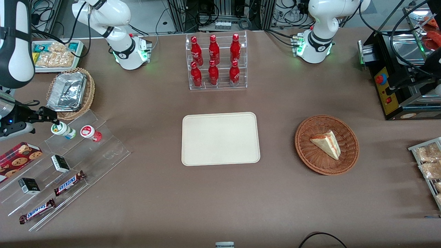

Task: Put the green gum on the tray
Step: 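Move the right gripper down to the green-labelled gum tub on the rack, then close the right gripper on the green gum tub and lift it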

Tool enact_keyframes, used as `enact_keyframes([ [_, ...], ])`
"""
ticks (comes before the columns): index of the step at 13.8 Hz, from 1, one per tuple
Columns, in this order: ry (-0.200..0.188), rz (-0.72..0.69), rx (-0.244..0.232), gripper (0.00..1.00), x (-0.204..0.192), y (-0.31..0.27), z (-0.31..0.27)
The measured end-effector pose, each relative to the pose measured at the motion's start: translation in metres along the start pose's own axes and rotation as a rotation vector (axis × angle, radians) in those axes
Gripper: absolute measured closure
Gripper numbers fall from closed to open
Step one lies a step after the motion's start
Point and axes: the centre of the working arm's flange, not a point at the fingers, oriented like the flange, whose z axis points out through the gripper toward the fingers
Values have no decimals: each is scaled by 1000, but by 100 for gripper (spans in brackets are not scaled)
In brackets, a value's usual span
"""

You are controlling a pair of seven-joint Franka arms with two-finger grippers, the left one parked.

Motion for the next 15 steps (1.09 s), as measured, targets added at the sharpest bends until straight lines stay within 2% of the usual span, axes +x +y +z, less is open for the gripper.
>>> enact_keyframes([
  [4, 45, -101, -37, 0, -15, -5, 34],
  [8, 59, -120, -50, 0, -18, -8, 45],
  [15, 49, -123, -45, 1, -19, -9, 61],
])
